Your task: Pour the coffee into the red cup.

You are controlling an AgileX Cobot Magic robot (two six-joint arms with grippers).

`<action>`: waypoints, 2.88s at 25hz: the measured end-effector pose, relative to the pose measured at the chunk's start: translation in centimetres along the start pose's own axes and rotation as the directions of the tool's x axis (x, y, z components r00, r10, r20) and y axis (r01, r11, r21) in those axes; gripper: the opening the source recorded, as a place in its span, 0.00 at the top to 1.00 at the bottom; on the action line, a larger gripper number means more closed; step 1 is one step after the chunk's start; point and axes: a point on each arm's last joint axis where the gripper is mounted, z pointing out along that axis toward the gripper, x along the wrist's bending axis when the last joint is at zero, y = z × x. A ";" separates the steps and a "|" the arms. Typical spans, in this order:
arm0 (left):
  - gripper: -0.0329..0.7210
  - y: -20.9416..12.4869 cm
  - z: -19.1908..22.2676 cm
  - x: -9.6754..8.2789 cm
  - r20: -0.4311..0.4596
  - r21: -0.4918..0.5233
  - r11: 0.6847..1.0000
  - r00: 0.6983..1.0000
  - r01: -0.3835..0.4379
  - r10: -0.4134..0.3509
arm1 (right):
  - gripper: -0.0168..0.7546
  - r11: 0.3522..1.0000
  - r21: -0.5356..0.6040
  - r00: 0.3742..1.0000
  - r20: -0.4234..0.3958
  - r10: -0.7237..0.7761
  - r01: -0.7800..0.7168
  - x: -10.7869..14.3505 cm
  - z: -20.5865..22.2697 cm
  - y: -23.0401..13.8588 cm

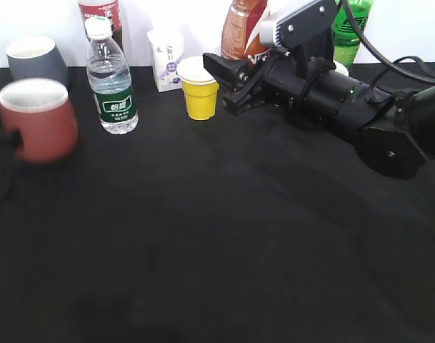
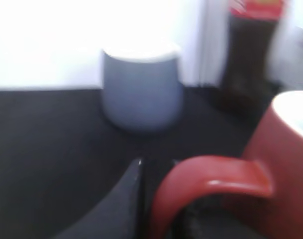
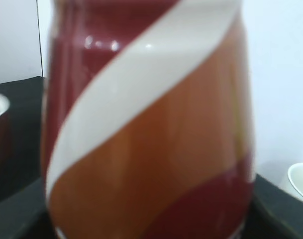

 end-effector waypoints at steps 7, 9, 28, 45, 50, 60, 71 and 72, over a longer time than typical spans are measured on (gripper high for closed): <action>0.80 -2.1 6.0 1.5 -0.030 -0.023 1.000 0.999 0.012 -0.012 | 0.29 1.000 -0.006 0.999 0.040 0.026 -0.026 -0.4 0.0 0.0; 0.79 -2.4 6.9 1.6 -0.027 -0.039 0.998 0.999 0.039 -0.040 | 0.29 1.000 -0.007 0.998 0.046 0.030 -0.030 -0.4 0.0 0.1; 0.53 -0.9 -1.9 0.6 -0.024 0.008 0.998 0.997 0.069 -0.068 | 0.29 0.991 0.099 0.988 0.135 0.072 -0.086 -1.2 -0.2 -0.6; 0.53 4.3 -4.1 -6.5 0.267 0.048 0.998 0.963 -0.049 0.034 | 0.29 0.981 0.102 0.766 0.639 0.065 -0.167 -18.6 -9.7 -5.2; 0.53 4.6 -3.8 -6.6 0.271 0.046 0.997 0.962 -0.055 0.040 | 0.29 0.977 0.126 0.738 0.673 0.042 -0.171 -18.7 -10.1 -10.7; 0.53 4.5 -3.8 -6.6 0.274 0.046 0.997 0.961 -0.058 0.043 | 0.19 0.976 0.141 0.742 0.670 0.028 -0.164 -18.9 -9.8 -12.6; 0.53 3.6 -4.0 -6.7 0.289 0.158 0.984 0.957 -0.080 0.031 | 0.21 0.975 0.154 0.755 0.655 0.021 -0.161 -13.3 -15.1 -5.8; 0.53 3.9 -4.3 -6.6 0.286 0.175 0.981 0.958 -0.087 0.033 | 0.21 0.974 0.168 0.767 0.642 0.007 -0.149 -13.1 -15.2 -4.1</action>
